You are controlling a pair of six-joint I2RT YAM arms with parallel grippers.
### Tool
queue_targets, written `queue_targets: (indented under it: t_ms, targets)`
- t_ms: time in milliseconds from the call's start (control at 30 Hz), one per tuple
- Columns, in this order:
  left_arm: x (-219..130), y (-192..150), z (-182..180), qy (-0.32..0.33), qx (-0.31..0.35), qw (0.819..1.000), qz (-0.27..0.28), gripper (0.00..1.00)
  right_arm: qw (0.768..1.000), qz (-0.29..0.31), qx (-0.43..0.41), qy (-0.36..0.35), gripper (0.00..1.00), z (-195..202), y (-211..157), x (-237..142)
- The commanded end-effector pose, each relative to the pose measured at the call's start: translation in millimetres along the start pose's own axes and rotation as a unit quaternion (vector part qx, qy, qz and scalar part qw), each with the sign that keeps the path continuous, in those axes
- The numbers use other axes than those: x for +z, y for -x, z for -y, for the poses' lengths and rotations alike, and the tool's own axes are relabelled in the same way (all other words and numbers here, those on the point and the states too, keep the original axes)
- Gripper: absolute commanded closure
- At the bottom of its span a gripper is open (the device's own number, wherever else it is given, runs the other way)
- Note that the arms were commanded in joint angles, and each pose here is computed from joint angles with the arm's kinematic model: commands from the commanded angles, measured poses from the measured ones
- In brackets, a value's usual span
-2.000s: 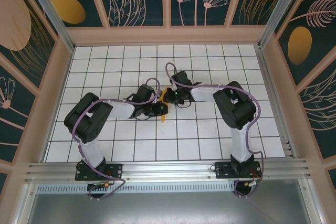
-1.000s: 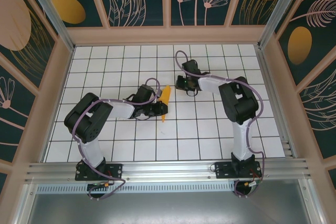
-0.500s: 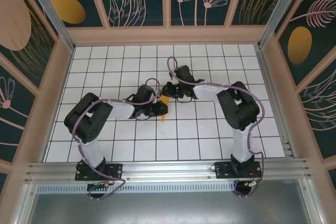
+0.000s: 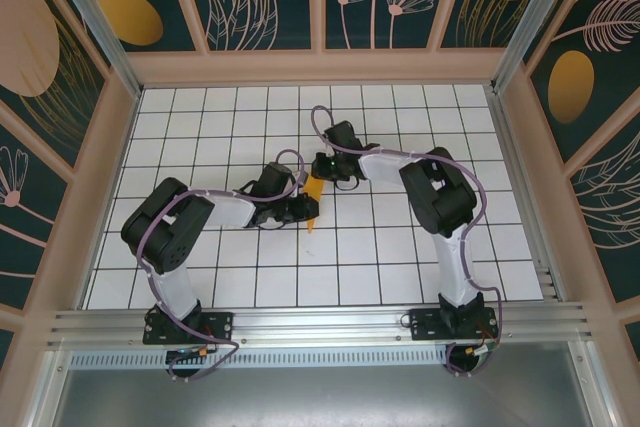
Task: Fold a paper plane with a square sheet of paper (fold left side to right side)
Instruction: Fold the wing for the fifth time at the center of the table.
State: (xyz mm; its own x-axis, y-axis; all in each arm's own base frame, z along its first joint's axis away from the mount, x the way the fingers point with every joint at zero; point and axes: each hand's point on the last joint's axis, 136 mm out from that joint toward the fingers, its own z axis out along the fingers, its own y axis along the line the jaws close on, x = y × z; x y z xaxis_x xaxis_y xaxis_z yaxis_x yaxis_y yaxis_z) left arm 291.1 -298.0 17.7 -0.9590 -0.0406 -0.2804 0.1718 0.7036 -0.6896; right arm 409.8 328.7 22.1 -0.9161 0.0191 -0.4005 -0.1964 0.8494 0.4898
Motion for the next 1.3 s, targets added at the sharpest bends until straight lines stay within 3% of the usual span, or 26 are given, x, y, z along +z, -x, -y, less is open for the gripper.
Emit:
queue_targets:
  t_ms: [0,467,633,967,1267]
  targets:
    - [-1.5,-44.4,-39.0,0.062,-0.042,0.995,-0.061,0.81,0.998,0.019,-0.009,-0.061,0.86,34.9,17.4,-0.1]
    - [-5.0,-53.0,-33.7,0.046,-0.026,0.996,-0.076,0.79,0.999,-0.008,-0.003,-0.036,0.86,34.7,7.3,16.6]
    - [-9.2,-68.5,-28.1,0.039,0.014,0.994,-0.105,0.79,0.999,-0.013,0.002,-0.029,0.86,33.7,3.7,17.3]
    - [-14.5,-110.4,-31.1,0.038,0.035,0.985,-0.168,0.79,0.999,-0.013,0.000,-0.035,0.86,34.2,5.4,15.2]
    - [-19.6,-126.5,-25.5,0.031,0.042,0.979,-0.196,0.79,1.000,-0.012,0.011,-0.024,0.86,39.3,8.7,14.6]
